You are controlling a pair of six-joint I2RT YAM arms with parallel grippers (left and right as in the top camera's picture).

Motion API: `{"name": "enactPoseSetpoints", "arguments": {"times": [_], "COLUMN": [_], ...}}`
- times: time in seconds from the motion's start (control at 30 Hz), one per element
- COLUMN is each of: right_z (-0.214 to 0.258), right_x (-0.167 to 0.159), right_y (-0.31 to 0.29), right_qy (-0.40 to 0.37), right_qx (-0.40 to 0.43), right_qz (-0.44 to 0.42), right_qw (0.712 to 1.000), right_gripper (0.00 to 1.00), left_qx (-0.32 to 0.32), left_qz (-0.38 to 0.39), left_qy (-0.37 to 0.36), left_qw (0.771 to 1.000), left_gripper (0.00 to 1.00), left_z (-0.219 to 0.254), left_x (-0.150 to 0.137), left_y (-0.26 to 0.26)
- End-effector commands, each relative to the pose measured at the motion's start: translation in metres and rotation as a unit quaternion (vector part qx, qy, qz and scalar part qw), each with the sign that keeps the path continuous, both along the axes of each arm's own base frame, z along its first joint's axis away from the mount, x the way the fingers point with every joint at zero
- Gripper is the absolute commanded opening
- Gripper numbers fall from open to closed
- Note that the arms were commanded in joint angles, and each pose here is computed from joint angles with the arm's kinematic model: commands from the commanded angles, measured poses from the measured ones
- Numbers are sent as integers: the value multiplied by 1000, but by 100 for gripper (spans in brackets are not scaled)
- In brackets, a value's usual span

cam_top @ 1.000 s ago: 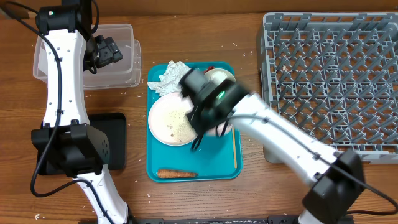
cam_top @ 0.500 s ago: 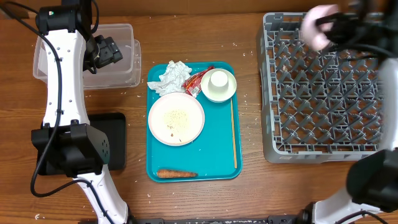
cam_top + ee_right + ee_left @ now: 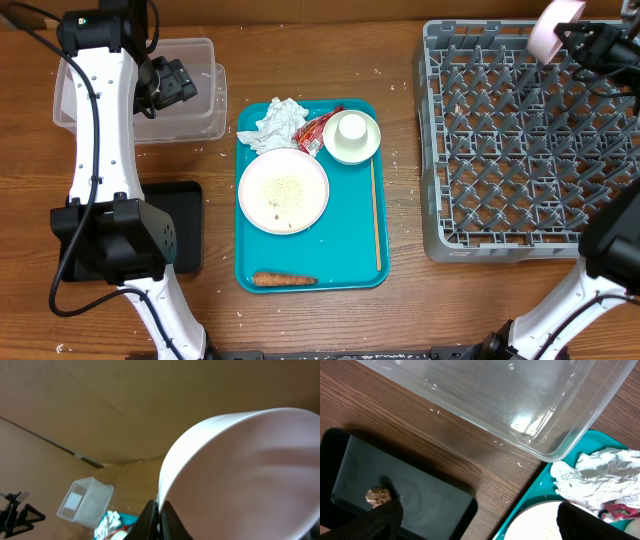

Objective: Sort waste into correct bins and load items into the dishwasher
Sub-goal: 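Lift the white bowl with the right gripper toward the dish rack, then lower the white bowl into the back of the dish rack and release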

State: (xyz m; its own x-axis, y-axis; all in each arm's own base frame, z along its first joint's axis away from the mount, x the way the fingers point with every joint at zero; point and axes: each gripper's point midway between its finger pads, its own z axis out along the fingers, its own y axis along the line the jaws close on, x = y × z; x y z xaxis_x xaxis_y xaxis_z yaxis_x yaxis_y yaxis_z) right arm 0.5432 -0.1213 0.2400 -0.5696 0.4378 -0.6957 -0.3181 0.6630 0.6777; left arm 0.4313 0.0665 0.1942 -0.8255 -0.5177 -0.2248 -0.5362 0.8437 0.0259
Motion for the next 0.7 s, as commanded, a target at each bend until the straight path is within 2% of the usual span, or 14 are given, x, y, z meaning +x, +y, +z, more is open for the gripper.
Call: {"name": "enactPoseSetpoints", "arguments": {"times": [0.0, 0.23, 0.47, 0.67], "right_z": [-6, -31, -36, -46], "right_x": [10, 20, 20, 25], "right_y": [-1, -9, -11, -23], "right_qy": [16, 18, 22, 39], "right_qx": [47, 47, 46, 33], "right_qz": [2, -4, -8, -45], "right_qw": [999, 999, 999, 998], "right_gripper": [4, 4, 4, 4], "left_qx": [-1, -1, -1, -1], "left_qz": [7, 7, 6, 6], "left_qy": [-5, -5, -5, -5], "left_qw": [1000, 1000, 1000, 1000], "left_gripper": [100, 100, 100, 100], "left_z": [1, 1, 1, 1], "left_x": [2, 2, 2, 2], "left_y": [0, 0, 0, 0]}}
